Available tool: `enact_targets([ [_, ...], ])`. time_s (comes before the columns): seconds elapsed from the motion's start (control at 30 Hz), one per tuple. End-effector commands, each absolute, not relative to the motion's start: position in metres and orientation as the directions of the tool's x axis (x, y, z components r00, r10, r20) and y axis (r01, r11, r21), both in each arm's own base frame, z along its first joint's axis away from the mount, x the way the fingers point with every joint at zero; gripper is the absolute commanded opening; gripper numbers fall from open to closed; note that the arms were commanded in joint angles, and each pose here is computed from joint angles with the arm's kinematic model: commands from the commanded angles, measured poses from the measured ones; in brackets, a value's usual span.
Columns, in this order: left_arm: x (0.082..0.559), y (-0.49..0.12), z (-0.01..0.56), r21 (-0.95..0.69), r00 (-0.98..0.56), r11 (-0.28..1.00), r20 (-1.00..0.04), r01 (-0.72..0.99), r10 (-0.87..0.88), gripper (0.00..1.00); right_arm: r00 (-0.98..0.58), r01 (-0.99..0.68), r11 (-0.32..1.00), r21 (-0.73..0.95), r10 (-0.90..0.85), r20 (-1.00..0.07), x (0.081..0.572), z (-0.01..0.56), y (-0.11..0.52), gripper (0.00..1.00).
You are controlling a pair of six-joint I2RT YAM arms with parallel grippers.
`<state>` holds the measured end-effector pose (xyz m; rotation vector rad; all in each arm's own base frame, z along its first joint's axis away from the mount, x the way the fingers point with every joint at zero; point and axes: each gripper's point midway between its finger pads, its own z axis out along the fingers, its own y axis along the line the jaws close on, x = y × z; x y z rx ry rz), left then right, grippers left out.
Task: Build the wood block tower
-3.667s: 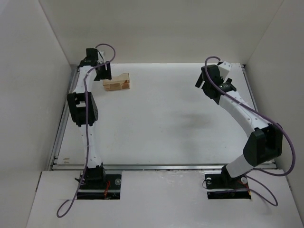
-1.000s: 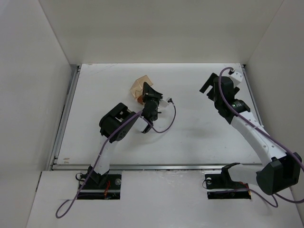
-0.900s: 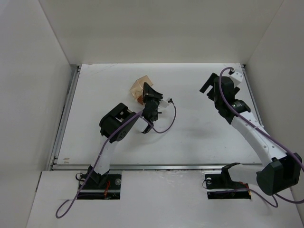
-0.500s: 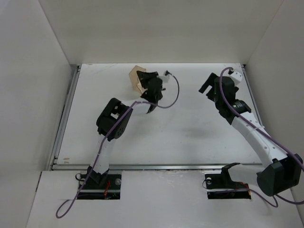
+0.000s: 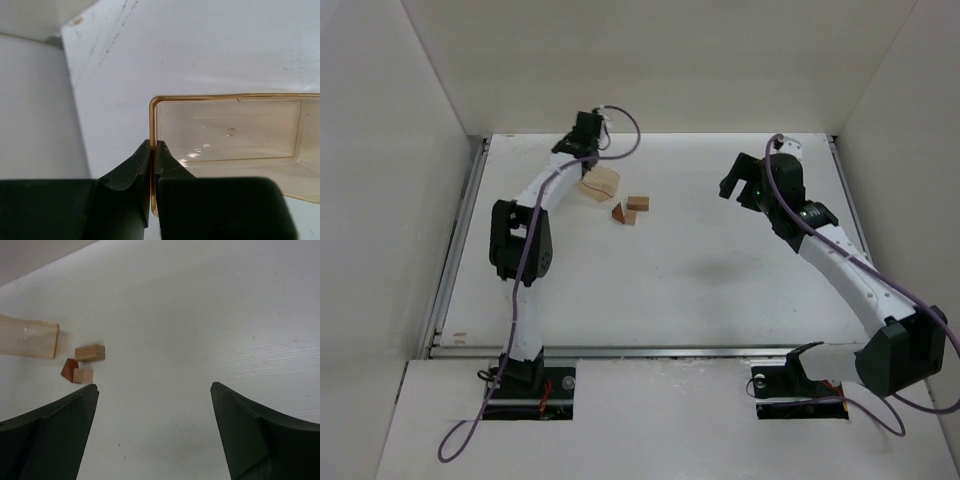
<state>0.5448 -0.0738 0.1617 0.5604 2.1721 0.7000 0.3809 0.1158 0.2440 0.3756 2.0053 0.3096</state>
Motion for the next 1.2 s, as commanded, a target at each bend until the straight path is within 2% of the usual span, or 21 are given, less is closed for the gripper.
enact_targets([
  [0.0, 0.534, -0.001, 0.140, 0.236, -0.782, 0.971, -0.596, 0.048, 0.183, 0.00, -0.457, -0.110, 0.918, 0.382, 0.295, -0.839, 0.399, 0.264, 0.164, 1.00],
  [0.03, 0.531, -0.004, 0.127, 0.124, -0.799, 0.989, -0.585, 0.079, 0.137, 0.00, -0.476, -0.156, 0.915, 0.372, 0.260, -0.840, 0.402, 0.262, 0.176, 1.00],
  [0.1, 0.523, 0.024, 0.107, 0.037, -0.835, 0.999, -0.548, 0.039, 0.053, 0.00, -0.495, -0.262, 0.898, 0.353, 0.189, -0.848, 0.410, 0.271, 0.200, 1.00],
  [0.17, 0.512, 0.027, 0.091, -0.026, -0.856, 0.999, -0.516, 0.045, 0.025, 0.00, -0.568, -0.354, 0.888, 0.292, 0.044, -0.822, 0.420, 0.238, 0.226, 1.00],
  [0.2, 0.505, 0.032, 0.078, -0.030, -0.872, 0.999, -0.490, 0.035, 0.016, 0.00, -0.538, -0.399, 0.874, 0.278, 0.023, -0.843, 0.433, 0.257, 0.236, 1.00],
  [0.27, 0.499, 0.036, 0.069, -0.020, -0.878, 0.997, -0.476, 0.071, 0.053, 0.00, -0.609, -0.467, 0.853, 0.234, -0.119, -0.784, 0.447, 0.211, 0.255, 1.00],
  [0.3, 0.497, 0.037, 0.066, -0.016, -0.882, 0.996, -0.467, 0.083, 0.066, 0.00, -0.570, -0.497, 0.842, 0.212, -0.132, -0.811, 0.463, 0.231, 0.267, 1.00],
  [0.33, 0.497, 0.035, 0.066, -0.018, -0.880, 0.995, -0.469, 0.100, 0.080, 0.00, -0.573, -0.517, 0.834, 0.193, -0.170, -0.802, 0.469, 0.223, 0.276, 1.00],
  [0.37, 0.496, 0.036, 0.059, -0.017, -0.886, 0.994, -0.456, 0.110, 0.090, 0.00, -0.625, -0.536, 0.827, 0.171, -0.251, -0.739, 0.476, 0.179, 0.280, 1.00],
  [0.4, 0.495, 0.036, 0.053, -0.019, -0.890, 0.994, -0.446, 0.110, 0.090, 0.00, -0.618, -0.559, 0.815, 0.155, -0.285, -0.732, 0.481, 0.172, 0.289, 1.00],
  [0.43, 0.499, 0.036, 0.049, -0.020, -0.893, 0.994, -0.442, 0.109, 0.090, 0.00, -0.584, -0.580, 0.802, 0.143, -0.286, -0.760, 0.492, 0.186, 0.302, 1.00],
  [0.47, 0.498, 0.036, 0.046, -0.022, -0.898, 0.994, -0.430, 0.109, 0.089, 0.00, -0.607, -0.575, 0.805, 0.148, -0.299, -0.736, 0.500, 0.161, 0.306, 1.00],
  [0.6, 0.502, 0.042, 0.042, 0.013, -0.899, 0.994, -0.425, 0.113, 0.107, 0.00, -0.538, -0.607, 0.786, 0.115, -0.301, -0.787, 0.514, 0.156, 0.332, 1.00],
  [0.8, 0.509, 0.049, 0.037, 0.046, -0.901, 0.990, -0.409, 0.137, 0.144, 0.00, -0.475, -0.676, 0.736, 0.037, -0.396, -0.786, 0.506, 0.128, 0.366, 0.97],
  [0.83, 0.506, 0.048, 0.030, 0.041, -0.910, 0.990, -0.388, 0.138, 0.143, 0.04, -0.511, -0.674, 0.737, 0.046, -0.420, -0.750, 0.503, 0.106, 0.364, 0.95],
  [0.9, 0.503, 0.048, 0.029, 0.038, -0.915, 0.990, -0.377, 0.138, 0.142, 0.15, -0.502, -0.677, 0.735, 0.039, -0.423, -0.754, 0.508, 0.109, 0.373, 0.94],
  [0.93, 0.503, 0.048, 0.029, 0.038, -0.915, 0.990, -0.377, 0.138, 0.142, 0.30, -0.519, -0.676, 0.735, 0.043, -0.435, -0.736, 0.508, 0.094, 0.374, 0.94],
  [1.03, 0.495, 0.049, 0.028, 0.016, -0.924, 0.993, -0.364, 0.114, 0.112, 0.41, -0.525, -0.665, 0.746, 0.042, -0.426, -0.737, 0.512, 0.091, 0.375, 0.94],
  [1.07, 0.496, 0.050, 0.036, -0.007, -0.920, 0.995, -0.383, 0.098, 0.088, 0.48, -0.542, -0.653, 0.756, 0.046, -0.423, -0.726, 0.513, 0.081, 0.373, 0.94],
  [1.17, 0.491, 0.051, 0.048, -0.023, -0.916, 0.997, -0.397, 0.072, 0.057, 0.51, -0.556, -0.627, 0.778, 0.042, -0.409, -0.723, 0.518, 0.076, 0.372, 0.94],
])
